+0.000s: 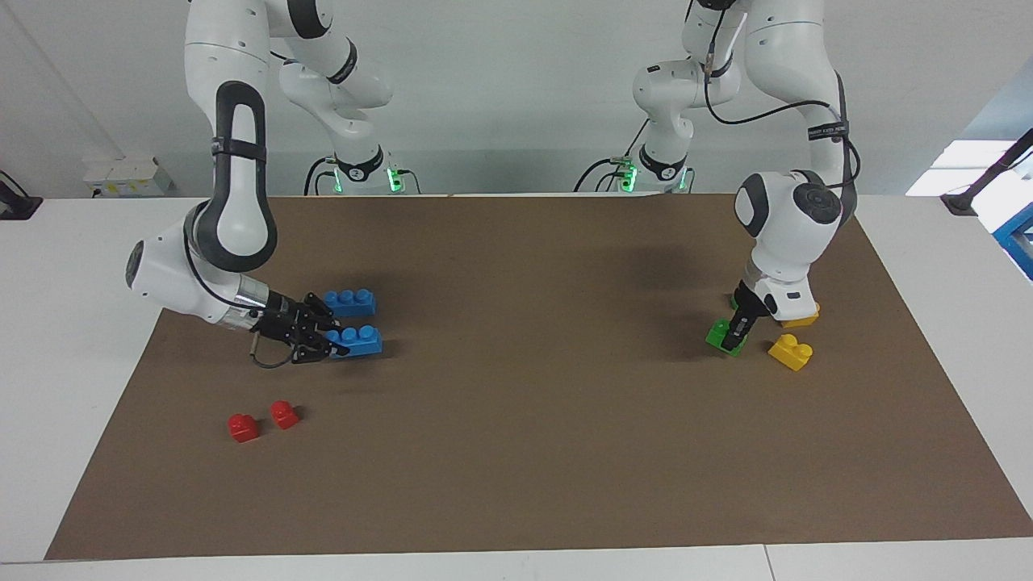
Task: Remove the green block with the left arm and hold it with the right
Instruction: 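Lower the green brick with the left gripper while the right lowers blue, then open both grippers and lift them off the placed bricks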
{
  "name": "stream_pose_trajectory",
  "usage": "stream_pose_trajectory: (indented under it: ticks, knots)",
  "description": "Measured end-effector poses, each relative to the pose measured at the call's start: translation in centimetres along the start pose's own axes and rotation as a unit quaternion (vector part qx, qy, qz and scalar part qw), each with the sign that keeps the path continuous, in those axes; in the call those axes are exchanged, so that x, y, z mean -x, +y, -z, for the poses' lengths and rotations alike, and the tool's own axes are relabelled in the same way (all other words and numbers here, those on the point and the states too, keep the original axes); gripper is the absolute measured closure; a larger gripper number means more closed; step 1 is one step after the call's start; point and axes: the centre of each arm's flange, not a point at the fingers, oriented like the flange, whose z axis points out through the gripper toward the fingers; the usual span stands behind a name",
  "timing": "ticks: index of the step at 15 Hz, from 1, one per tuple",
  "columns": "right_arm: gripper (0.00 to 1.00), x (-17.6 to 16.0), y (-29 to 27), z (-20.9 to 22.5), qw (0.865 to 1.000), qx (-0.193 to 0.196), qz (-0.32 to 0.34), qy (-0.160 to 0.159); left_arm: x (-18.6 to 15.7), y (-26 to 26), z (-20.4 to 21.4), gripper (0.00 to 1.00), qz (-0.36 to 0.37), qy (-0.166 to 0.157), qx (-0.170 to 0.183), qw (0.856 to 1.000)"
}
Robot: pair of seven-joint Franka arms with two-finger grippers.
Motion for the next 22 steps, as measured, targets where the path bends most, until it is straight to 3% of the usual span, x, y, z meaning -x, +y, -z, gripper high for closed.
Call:
stream_pose_trajectory:
  ticks: [10, 12, 16, 17, 22]
  knots:
    - [0.65, -2.7, 1.7, -1.5, 0.999, -0.014, -0.028, 0.023, -0.8, -0.3, -1.3, 0.65, -0.041, -0.001, 0.001, 0.999]
    - [0.65, -2.9, 1.8, -1.3, 0.999, -0.015, -0.03, 0.023, -0.8, -0.3, -1.3, 0.5, -0.044, -0.002, 0.001, 0.999]
    - [0.6, -2.8, 1.8, -1.3, 0.999, -0.015, -0.029, 0.022, -0.8, -0.1, -1.0, 0.07, -0.047, -0.004, -0.002, 0.999]
    - [0.57, -2.6, 1.8, -1.1, 0.999, -0.016, -0.027, 0.022, -1.0, 0.0, -0.6, 0.0, -0.048, -0.006, -0.004, 0.999]
    - [0.1, 1.5, 0.7, 2.5, 1.0, -0.012, -0.027, 0.009, -2.5, 2.0, 5.5, 0.0, -0.053, -0.004, -0.005, 0.999]
